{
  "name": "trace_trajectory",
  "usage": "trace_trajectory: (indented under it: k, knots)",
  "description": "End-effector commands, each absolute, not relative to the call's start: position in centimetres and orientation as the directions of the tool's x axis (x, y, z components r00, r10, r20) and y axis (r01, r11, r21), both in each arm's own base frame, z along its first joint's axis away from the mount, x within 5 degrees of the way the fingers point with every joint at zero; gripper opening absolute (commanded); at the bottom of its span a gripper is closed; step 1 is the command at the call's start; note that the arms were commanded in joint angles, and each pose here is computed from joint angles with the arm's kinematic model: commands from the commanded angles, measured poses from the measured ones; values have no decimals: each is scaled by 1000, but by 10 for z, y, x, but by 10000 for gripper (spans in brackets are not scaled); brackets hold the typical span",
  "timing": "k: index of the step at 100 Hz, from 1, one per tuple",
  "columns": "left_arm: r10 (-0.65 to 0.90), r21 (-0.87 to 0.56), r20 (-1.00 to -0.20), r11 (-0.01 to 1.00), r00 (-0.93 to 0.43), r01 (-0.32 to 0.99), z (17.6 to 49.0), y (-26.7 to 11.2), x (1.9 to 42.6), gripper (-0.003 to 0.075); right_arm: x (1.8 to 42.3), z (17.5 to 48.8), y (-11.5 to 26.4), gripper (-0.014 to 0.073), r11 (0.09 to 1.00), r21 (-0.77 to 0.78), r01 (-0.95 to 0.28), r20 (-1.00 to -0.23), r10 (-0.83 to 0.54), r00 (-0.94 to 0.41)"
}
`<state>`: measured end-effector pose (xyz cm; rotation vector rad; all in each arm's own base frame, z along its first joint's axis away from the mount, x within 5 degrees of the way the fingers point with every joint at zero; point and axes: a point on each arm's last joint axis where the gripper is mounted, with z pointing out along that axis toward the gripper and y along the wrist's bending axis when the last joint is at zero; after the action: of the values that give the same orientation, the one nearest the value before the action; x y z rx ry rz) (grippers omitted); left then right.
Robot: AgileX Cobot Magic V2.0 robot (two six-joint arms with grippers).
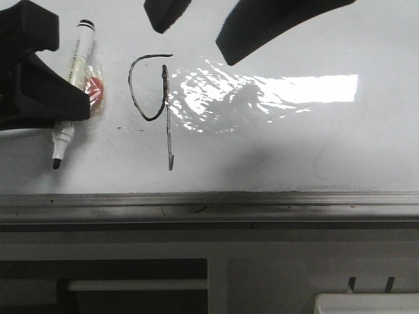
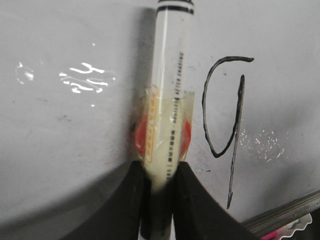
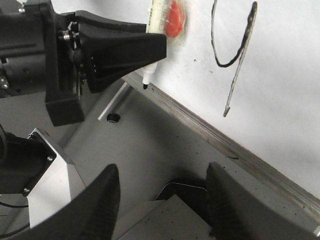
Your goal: Write number 9 on whiteboard
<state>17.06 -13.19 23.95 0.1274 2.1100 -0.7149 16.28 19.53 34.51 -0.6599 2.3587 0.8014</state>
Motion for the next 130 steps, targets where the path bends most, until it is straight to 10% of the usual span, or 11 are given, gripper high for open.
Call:
trace_trajectory:
  k: [1,45,85,103,112,130]
  knots:
    - [-243,-478,-806,806,-540,350,256,-134,178,-19,162,363,193,337,680,390,-620,-700,-218,-680]
    - [-252,-486,-801,804,-543,343,256,-134,178,289,161,363,193,337,680,390,-620,-699,-220,-681]
    - [-279,-498,-814,787,-509,364,268,-129,172,298,162,370,189,240,683,357,-638,-751,-196,-630]
    - [-295,-487,-848,761,-440,429,291,-118,154,295,156,388,175,-57,685,287,-670,-840,-157,-519]
    - [-262,-437,-883,759,-389,483,303,-109,141,279,149,392,164,-71,689,244,-682,-888,-124,-442]
    - [-233,-338,-939,752,-251,566,323,-87,111,-20,132,374,137,-70,704,134,-698,-961,-80,-265]
